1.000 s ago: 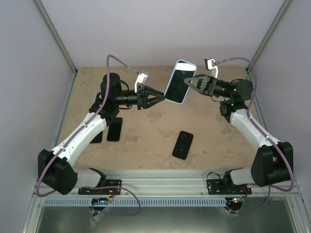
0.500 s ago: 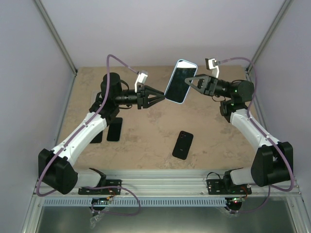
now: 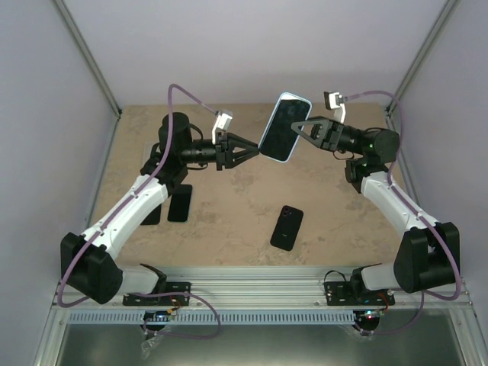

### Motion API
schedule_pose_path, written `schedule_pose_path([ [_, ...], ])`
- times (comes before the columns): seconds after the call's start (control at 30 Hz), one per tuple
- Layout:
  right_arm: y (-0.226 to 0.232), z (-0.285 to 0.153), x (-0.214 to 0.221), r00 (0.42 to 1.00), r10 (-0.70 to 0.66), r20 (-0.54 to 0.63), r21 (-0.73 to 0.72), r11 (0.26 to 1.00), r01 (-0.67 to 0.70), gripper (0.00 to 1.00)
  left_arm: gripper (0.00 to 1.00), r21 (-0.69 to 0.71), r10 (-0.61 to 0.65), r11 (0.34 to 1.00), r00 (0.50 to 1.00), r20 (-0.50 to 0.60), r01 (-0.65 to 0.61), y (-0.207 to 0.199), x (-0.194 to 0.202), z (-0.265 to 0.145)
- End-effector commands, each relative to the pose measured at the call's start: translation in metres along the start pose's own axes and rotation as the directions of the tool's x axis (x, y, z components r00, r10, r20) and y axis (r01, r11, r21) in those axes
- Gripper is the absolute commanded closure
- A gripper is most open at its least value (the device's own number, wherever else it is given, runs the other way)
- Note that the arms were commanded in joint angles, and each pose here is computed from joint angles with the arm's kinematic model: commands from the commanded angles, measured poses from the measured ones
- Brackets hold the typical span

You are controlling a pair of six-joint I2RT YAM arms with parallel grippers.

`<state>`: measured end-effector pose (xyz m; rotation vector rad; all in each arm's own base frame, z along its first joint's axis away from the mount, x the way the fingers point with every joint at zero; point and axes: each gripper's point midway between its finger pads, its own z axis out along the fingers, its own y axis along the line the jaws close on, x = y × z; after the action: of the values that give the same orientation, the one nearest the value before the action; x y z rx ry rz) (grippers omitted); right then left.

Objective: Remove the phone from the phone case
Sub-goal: Remove the phone case from the phone.

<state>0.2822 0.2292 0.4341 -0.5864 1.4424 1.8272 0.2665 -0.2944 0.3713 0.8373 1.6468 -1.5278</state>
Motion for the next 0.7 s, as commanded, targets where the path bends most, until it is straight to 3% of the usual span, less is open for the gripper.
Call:
schedule_pose_path([
  [0.0,0.058,0.009,0.005,0.994,-0.112,-0.014,-0.135,0.985,0.109,0.99,0.69,-0.196,-0.086,0.976,0.996,0.028,0.090,0.056,0.008,-0.003],
  [0.43,0.065,0.018,0.023,0.991,-0.105,-0.076,-0.181,0.979,0.090,0.99,0.70,-0.228,-0.100,0.968,0.995,0.031,0.105,0.067,0.007,-0.003],
  [0.67,0.062,0.025,0.046,0.985,-0.082,-0.154,-0.198,0.979,0.050,1.00,0.71,-0.173,-0.070,0.982,0.997,0.029,0.074,0.053,0.002,-0.002],
])
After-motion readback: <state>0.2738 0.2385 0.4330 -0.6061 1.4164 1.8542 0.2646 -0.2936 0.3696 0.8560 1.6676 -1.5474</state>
